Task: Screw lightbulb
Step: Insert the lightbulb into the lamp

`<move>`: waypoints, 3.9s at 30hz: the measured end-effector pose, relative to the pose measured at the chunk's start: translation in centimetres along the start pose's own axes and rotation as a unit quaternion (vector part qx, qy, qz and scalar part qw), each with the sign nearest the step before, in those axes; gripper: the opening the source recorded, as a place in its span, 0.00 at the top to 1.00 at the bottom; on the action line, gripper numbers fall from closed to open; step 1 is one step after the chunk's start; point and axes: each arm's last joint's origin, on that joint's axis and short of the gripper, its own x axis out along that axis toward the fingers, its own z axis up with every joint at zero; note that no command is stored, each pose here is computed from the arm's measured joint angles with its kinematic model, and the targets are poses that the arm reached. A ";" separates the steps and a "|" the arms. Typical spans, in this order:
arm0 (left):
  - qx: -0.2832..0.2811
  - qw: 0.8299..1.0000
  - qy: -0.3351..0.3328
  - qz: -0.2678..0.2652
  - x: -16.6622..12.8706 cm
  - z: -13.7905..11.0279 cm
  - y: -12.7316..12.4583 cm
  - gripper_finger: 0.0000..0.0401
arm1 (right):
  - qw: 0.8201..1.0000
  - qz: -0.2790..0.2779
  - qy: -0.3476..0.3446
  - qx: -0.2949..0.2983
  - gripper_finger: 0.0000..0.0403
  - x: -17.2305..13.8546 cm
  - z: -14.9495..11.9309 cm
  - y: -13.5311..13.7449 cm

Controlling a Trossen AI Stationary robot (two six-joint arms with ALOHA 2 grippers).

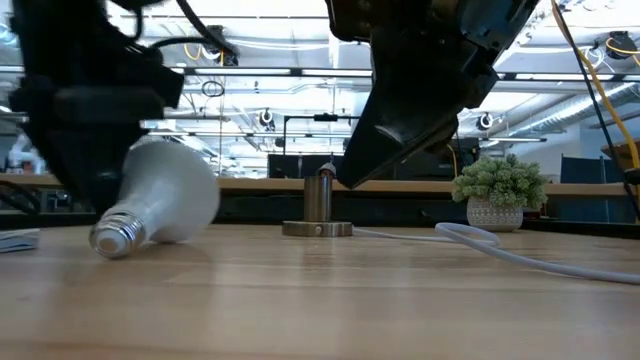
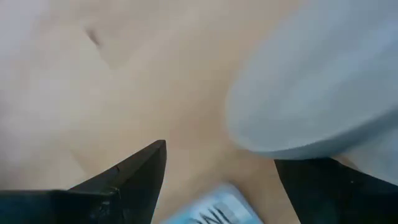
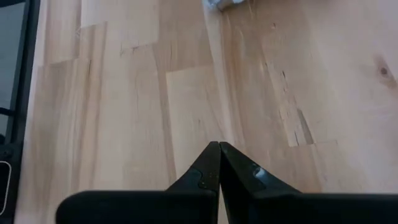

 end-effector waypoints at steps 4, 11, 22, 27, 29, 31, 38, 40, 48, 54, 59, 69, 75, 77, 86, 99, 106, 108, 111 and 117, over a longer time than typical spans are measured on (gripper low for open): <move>0.010 0.999 -0.016 0.030 -0.2 1.4 1.2 0.26 | 1.000 -0.025 -0.017 0.000 1.00 0.6 -0.1 -0.1; -0.034 0.997 -0.070 -0.028 -3.6 2.3 3.2 0.26 | 0.999 -0.048 -0.009 -0.005 1.00 3.7 -0.7 -1.2; -0.011 0.943 -0.179 -0.279 -6.8 -3.3 -1.9 0.26 | 0.999 -0.018 -0.028 -0.014 1.00 4.5 -0.6 -0.8; -0.012 0.930 -0.196 -0.311 -6.2 -4.4 -3.7 0.26 | 1.000 -0.003 -0.025 -0.018 1.00 4.5 -0.5 -0.6; -0.014 0.933 -0.193 -0.304 -5.7 -4.5 -4.0 0.26 | 0.999 -0.001 -0.029 -0.017 1.00 4.5 -0.4 -0.6; -0.021 0.934 -0.192 -0.300 -5.3 -4.4 -4.3 0.26 | 0.999 -0.002 -0.029 -0.017 1.00 4.5 -0.4 -0.6; -0.039 0.939 -0.191 -0.285 -4.2 -3.4 -4.8 0.26 | 0.999 0.001 -0.032 -0.011 1.00 4.5 -0.4 -0.5; -0.045 0.940 -0.191 -0.279 -3.9 -2.9 -4.9 0.26 | 0.999 0.001 -0.032 -0.008 1.00 4.5 -0.4 -0.5; 0.013 0.947 -0.174 -0.269 -3.5 -1.8 -4.9 0.26 | 0.999 0.002 -0.032 -0.004 1.00 4.5 -0.4 -0.5; 0.076 0.950 -0.169 -0.251 -2.2 -1.3 -5.6 0.26 | 0.999 0.002 -0.033 -0.004 1.00 4.5 -0.4 -0.5; 0.130 0.945 -0.152 -0.259 0.1 -0.8 -7.3 0.26 | 0.999 0.002 -0.033 -0.003 1.00 4.5 -0.4 -0.5; 0.124 0.954 -0.152 -0.229 1.9 1.1 -7.4 0.32 | 0.999 0.004 -0.035 -0.001 1.00 4.5 -0.4 -0.4; 0.133 0.953 -0.133 -0.235 2.1 1.5 -7.3 0.45 | 0.999 0.003 -0.035 -0.001 1.00 4.5 -0.4 -0.5; 0.135 0.953 -0.129 -0.237 2.1 1.5 -7.3 0.49 | 0.999 0.005 -0.034 -0.001 1.00 4.5 -0.4 -0.4; 0.146 0.951 -0.134 -0.237 1.9 1.0 -7.4 0.59 | 1.000 -0.004 0.029 0.002 1.00 3.6 -1.1 -0.9; 0.135 0.929 -0.253 -0.234 -2.0 0.9 -6.2 0.57 | 0.992 -0.111 0.032 -0.055 1.00 -3.3 -2.9 1.0; 0.151 0.901 -0.357 -0.193 -4.4 1.8 -4.9 0.57 | 0.988 -0.113 -0.081 -0.070 1.00 -7.4 -6.2 1.0; 0.154 0.895 -0.381 -0.173 -4.6 2.4 -4.7 0.57 | 0.989 -0.077 -0.122 -0.042 1.00 -7.8 -7.0 -0.3; 0.171 0.889 -0.400 -0.141 -4.5 3.7 -4.4 0.57 | 0.981 -0.016 -0.193 -0.004 1.00 -7.8 -7.8 -2.8; 0.185 0.863 -0.432 -0.183 -2.6 9.2 -3.8 0.57 | 0.953 0.068 -0.295 0.011 1.00 -7.4 -7.4 -8.6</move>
